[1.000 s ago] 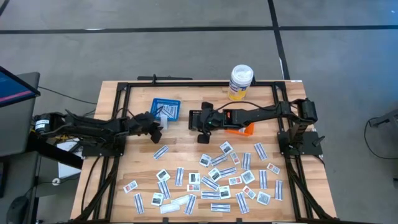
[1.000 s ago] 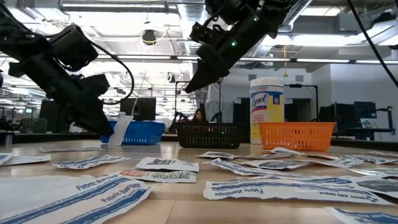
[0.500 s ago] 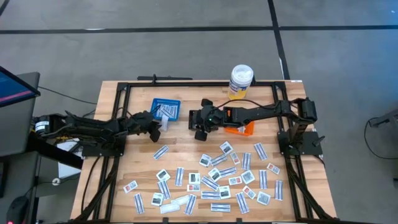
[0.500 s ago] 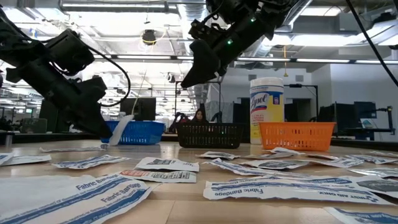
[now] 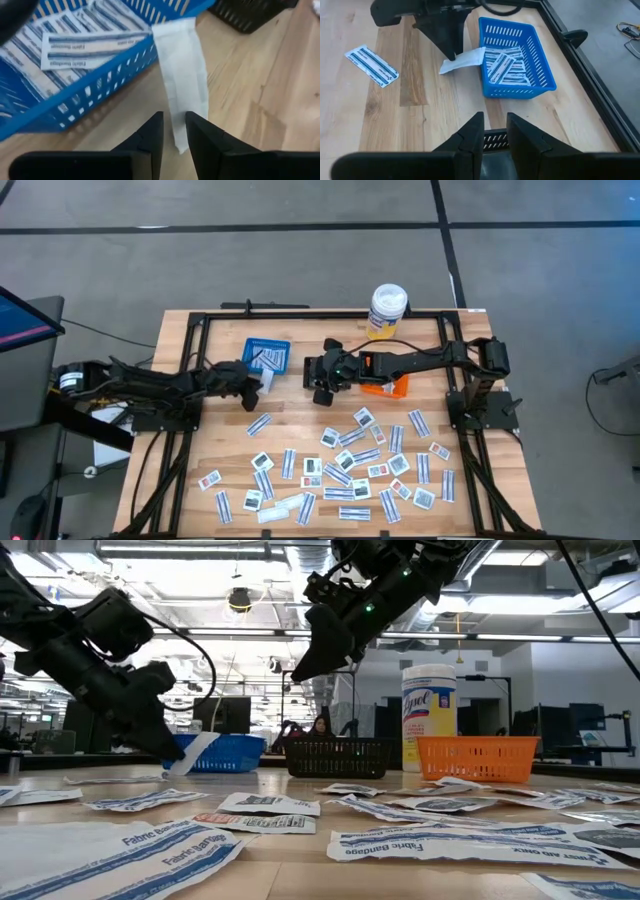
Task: Pick & Place First Aid Supplies
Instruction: Put the bandage into the blue container
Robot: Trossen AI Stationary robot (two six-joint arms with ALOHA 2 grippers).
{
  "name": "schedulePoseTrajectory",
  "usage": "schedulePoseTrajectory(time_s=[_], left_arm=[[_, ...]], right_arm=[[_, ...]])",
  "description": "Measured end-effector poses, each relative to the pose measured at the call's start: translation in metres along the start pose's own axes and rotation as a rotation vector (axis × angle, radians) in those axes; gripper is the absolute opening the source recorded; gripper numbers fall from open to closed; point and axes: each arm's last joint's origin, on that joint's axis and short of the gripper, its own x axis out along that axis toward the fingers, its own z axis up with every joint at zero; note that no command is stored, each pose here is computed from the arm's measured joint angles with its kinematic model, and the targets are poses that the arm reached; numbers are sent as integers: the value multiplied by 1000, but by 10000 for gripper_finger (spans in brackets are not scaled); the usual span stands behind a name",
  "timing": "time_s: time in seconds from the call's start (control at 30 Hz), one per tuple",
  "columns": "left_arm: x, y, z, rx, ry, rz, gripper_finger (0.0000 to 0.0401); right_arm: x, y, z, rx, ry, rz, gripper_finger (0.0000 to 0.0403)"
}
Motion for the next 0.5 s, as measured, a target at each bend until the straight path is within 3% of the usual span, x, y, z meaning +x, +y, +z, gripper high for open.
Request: schedulePoseTrajectory(time_s=[0.17,0.3,0.5], left_arm=[[7,0,-1,31,0,0,77],[10,-1,0,30,-22,-10,23],[6,-11,9,28,-92,-142,6]], right_arm=[[0,0,0,0,0,0,77],[0,0,0,0,1,0,77],[0,0,-3,-7,29,3,77]])
